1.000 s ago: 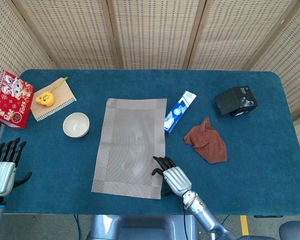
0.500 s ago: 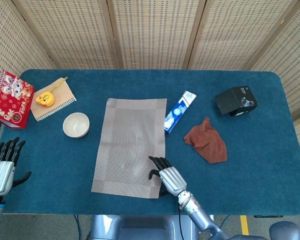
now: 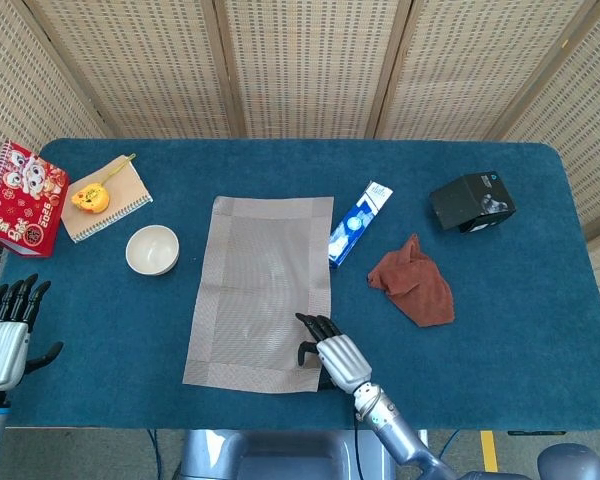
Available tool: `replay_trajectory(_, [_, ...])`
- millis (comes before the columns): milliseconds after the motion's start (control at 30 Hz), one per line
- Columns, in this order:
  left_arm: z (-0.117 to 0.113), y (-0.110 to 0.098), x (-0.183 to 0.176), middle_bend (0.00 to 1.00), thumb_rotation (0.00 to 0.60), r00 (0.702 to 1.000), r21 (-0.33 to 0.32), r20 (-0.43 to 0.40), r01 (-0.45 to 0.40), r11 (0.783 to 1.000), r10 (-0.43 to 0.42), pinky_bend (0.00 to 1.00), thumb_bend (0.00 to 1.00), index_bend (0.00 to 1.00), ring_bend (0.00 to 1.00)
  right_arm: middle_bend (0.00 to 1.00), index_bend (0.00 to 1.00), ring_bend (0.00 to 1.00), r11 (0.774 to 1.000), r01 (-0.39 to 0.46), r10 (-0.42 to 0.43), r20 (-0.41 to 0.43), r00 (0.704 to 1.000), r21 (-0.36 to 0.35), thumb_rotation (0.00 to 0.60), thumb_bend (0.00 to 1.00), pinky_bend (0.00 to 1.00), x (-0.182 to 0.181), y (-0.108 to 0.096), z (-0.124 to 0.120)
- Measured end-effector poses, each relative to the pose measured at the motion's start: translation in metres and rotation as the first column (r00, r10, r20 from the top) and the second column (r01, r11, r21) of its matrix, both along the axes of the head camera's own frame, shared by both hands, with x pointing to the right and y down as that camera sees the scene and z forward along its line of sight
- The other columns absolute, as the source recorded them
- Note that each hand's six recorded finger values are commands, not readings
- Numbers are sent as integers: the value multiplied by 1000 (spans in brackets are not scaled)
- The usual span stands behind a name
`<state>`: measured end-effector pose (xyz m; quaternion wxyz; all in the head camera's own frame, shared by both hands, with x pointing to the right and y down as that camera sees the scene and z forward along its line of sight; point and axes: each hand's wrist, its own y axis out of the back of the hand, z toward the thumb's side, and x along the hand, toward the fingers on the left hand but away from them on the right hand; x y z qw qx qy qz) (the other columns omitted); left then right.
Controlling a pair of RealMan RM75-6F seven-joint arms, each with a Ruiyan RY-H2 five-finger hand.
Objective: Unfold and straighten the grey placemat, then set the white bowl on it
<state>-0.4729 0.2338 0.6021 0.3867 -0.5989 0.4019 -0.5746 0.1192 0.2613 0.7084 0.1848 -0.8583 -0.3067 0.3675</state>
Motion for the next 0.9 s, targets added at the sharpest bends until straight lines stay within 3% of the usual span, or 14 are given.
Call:
replay_trajectory(267, [0,0,0,0,600,1000,1,-2,3,1000,-3,0,184,73,0,75,713,0,1000,-2,3,-4,1000,8,600,597,0,0,-1,-2])
replay_trajectory(900, [2,0,-1,0,600,1000,-4,-2,6,1000,-6,0,184,75,0,100,741,0,999,-14,16,-43,999,32,600,593,0,16,-6,-3])
